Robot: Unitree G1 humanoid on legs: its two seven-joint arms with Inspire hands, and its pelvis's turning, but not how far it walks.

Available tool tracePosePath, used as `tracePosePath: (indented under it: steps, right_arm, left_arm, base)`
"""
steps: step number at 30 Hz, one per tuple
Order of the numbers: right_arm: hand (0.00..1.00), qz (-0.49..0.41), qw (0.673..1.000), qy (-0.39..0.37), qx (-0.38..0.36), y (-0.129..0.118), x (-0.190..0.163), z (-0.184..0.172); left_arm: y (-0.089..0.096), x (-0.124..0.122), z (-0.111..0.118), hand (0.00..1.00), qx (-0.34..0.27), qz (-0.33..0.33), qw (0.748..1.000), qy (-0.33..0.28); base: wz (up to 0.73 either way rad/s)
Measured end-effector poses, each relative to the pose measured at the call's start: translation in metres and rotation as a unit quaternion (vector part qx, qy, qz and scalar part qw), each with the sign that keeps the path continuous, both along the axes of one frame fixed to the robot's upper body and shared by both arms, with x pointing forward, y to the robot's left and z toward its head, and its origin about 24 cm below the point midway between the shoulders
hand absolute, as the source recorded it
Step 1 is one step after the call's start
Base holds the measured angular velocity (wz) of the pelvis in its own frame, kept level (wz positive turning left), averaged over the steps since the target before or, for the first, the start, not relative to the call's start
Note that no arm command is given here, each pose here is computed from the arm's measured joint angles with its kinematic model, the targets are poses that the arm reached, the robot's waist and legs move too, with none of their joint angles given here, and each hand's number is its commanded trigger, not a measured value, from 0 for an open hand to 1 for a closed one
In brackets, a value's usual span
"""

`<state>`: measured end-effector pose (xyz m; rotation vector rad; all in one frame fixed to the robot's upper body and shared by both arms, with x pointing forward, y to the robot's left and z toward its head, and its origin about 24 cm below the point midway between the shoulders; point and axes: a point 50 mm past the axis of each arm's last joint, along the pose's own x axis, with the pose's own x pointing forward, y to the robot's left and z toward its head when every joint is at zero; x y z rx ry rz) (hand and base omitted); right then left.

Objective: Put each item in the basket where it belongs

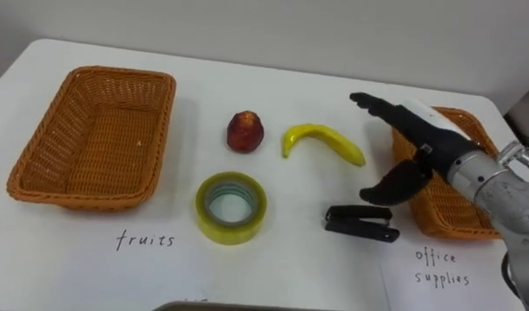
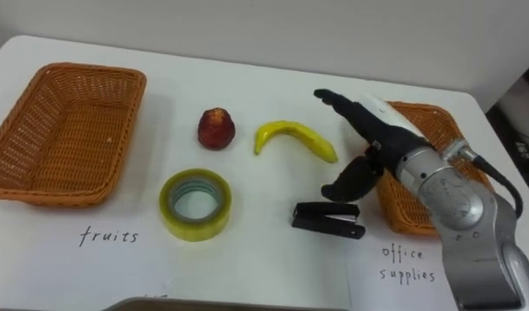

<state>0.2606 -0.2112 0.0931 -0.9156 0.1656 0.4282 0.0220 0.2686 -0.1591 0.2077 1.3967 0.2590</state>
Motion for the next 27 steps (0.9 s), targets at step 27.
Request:
tracePosePath:
  steps: [27]
  right_arm:
    - [0.00,0.043,0.990,0.134,-0.027,-0.002,-0.017,-0.028]
  left_arm:
    - [0.010,0.000,0.003,0.00,0.013,-0.008,1.000,0.004]
  base:
    - [0.00]
